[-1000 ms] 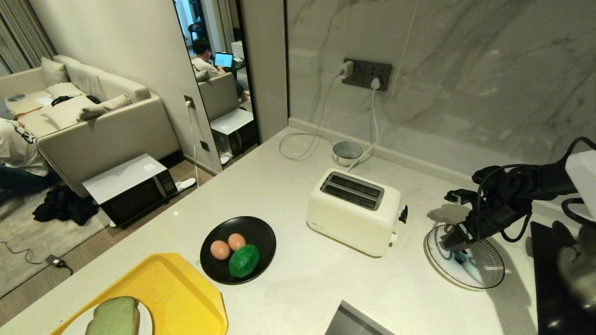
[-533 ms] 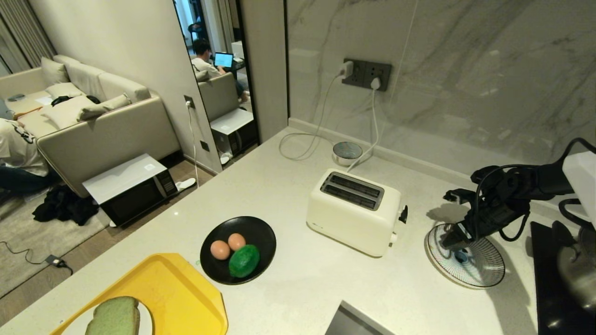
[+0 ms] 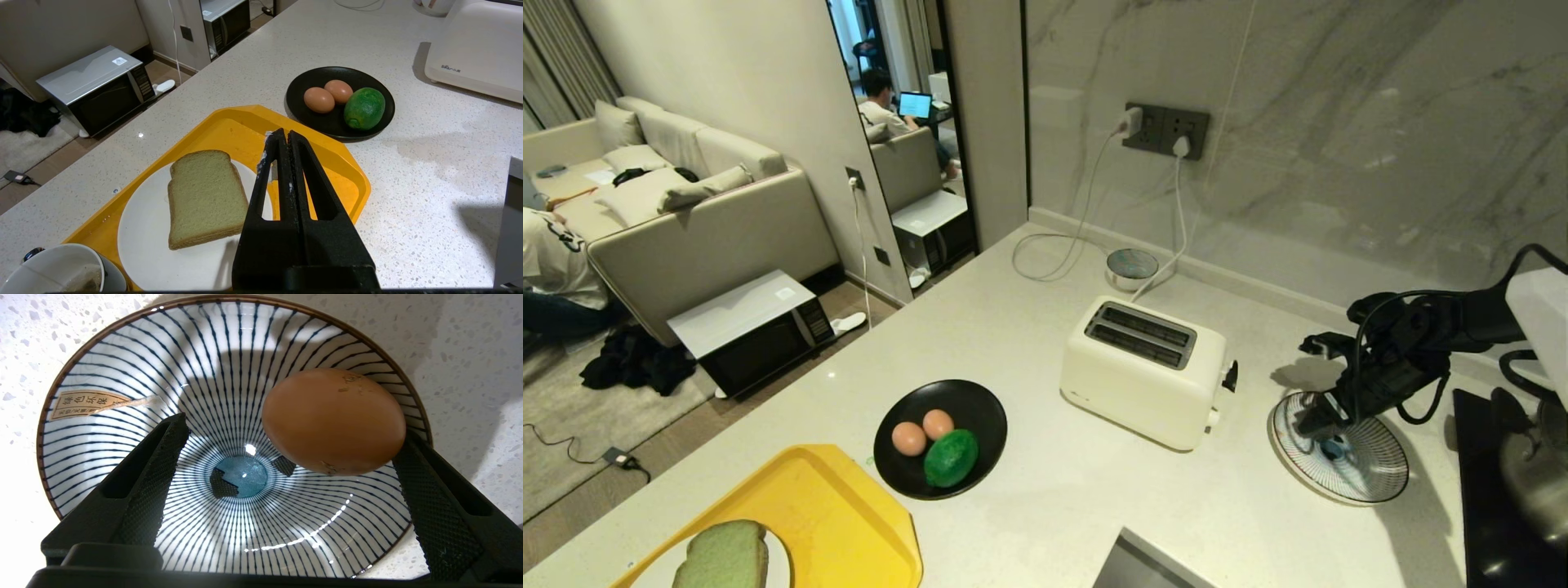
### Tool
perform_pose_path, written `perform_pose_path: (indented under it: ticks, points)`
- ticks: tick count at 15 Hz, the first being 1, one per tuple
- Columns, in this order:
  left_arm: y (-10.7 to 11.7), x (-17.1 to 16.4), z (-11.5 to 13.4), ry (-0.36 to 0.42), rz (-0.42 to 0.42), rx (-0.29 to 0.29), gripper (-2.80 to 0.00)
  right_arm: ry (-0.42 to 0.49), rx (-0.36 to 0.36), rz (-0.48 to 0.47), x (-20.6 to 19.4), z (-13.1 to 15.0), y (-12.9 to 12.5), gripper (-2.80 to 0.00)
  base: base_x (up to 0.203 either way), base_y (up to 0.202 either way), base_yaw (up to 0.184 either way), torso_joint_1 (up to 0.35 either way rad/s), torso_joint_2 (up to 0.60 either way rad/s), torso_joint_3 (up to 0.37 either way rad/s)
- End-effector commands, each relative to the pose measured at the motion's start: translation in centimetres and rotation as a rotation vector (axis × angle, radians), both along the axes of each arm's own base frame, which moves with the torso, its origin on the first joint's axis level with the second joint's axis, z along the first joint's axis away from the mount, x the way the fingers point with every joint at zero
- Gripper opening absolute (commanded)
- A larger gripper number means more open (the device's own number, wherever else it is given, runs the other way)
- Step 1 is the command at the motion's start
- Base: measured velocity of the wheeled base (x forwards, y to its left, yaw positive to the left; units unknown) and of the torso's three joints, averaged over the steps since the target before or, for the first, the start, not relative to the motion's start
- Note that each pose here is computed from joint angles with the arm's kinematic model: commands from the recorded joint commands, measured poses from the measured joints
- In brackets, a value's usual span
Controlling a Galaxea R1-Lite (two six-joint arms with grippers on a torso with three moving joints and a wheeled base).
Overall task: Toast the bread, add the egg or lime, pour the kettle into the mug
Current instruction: Pick up the egg
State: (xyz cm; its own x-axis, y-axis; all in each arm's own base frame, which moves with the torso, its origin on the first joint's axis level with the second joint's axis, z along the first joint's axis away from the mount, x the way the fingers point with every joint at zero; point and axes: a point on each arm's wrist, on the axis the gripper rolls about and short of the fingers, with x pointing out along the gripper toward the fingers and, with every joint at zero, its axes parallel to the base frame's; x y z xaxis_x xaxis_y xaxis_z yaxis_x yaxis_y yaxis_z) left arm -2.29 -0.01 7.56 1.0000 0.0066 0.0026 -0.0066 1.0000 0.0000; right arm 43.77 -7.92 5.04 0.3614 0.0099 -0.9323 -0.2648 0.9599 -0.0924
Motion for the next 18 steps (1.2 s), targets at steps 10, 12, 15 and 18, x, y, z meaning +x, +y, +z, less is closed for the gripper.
perform_pose_path:
  ticks: [10,12,15,18]
  points:
    - [0.0,0.0,0.0,-0.001,0.001,-0.002,-2.80,0.015,0.001,0.008,0.0,-0.6,0.0,-2.80,0.000,0.000,0.000,0.000,0.00,0.000]
    - [0.0,0.0,0.0,-0.001,0.001,-0.001,-2.80,0.015,0.002,0.010,-0.2,-0.4,0.0,-2.80,0.000,0.000,0.000,0.000,0.00,0.000]
    - [0.0,0.0,0.0,-0.001,0.001,-0.001,-2.80,-0.001,0.005,0.006,-1.0,1.2,-0.2,-2.80,0.000,0.000,0.000,0.000,0.00,0.000]
    - [0.0,0.0,0.0,-0.001,0.001,-0.001,-2.80,-0.033,0.018,-0.006,-2.6,3.6,-0.7,-2.80,0.000,0.000,0.000,0.000,0.00,0.000]
